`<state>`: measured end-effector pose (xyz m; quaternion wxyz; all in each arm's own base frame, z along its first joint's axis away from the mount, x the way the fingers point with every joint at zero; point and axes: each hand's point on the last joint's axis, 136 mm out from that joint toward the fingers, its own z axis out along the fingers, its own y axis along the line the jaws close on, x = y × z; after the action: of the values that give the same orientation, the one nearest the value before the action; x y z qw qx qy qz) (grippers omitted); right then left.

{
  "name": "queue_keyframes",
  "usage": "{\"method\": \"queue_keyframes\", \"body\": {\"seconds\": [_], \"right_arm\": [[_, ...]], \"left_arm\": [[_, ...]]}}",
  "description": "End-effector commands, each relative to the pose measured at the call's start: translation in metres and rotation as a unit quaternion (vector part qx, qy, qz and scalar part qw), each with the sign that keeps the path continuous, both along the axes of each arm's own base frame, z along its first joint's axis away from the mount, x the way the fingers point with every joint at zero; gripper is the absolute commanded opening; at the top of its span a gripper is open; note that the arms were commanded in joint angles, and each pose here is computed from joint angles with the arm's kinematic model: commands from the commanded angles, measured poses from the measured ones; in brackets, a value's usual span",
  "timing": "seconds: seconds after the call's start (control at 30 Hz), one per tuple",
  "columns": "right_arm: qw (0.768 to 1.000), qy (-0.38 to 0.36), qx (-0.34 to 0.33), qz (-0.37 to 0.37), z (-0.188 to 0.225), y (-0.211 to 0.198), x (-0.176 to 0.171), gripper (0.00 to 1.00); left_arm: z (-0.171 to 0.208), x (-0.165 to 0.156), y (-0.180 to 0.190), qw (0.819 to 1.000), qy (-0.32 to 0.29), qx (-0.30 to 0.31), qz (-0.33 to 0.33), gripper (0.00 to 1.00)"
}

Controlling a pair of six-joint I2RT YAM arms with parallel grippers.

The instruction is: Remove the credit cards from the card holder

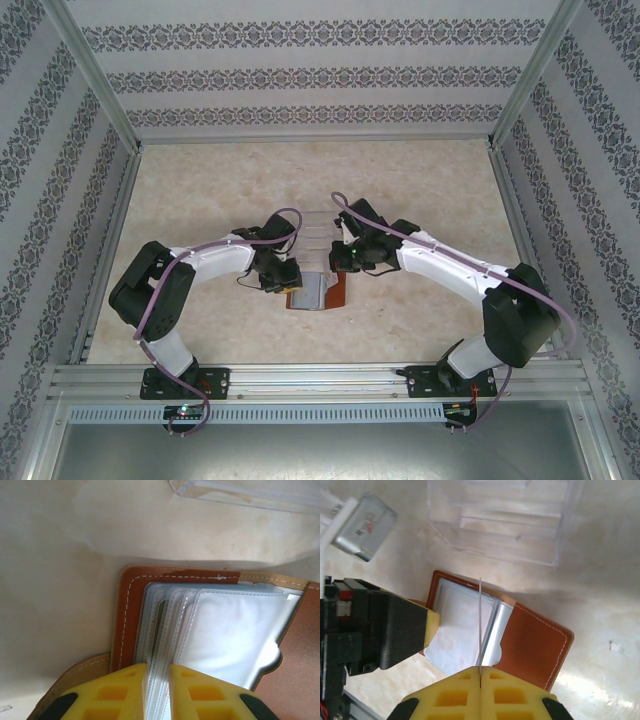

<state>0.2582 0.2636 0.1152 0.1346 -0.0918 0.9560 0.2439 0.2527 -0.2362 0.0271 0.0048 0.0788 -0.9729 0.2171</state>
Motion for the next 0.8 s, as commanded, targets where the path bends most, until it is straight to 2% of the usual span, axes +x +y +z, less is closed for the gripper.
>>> {"method": "queue_keyframes", "body": {"seconds": [0.0,0.1,0.27,0.5,0.77], "right_arm": [[0.993,-0.053,-0.032,0.101,0.010,-0.003,0.003,0.04],[0.976,-0.088,-0.046,0.191,0.013,0.000,0.003,0.03],[0.932,-0.131,-0.086,0.327,0.013,0.000,0.008,0.01],[0.888,-0.148,-0.118,0.418,0.019,-0.006,0.034,0.01],[0.821,-0.186,-0.133,0.522,0.027,0.005,0.053,0.00]], "left_arm": [[0.016,-0.001,-0.003,1.000,-0.012,-0.001,-0.014,0.20],[0.023,0.001,-0.003,1.000,-0.021,-0.003,-0.015,0.20],[0.031,0.001,0.001,0.999,-0.031,0.004,-0.017,0.20],[0.038,-0.005,0.010,0.999,-0.036,0.013,-0.012,0.20],[0.041,-0.020,0.043,0.999,-0.042,0.022,0.023,0.20]]}}
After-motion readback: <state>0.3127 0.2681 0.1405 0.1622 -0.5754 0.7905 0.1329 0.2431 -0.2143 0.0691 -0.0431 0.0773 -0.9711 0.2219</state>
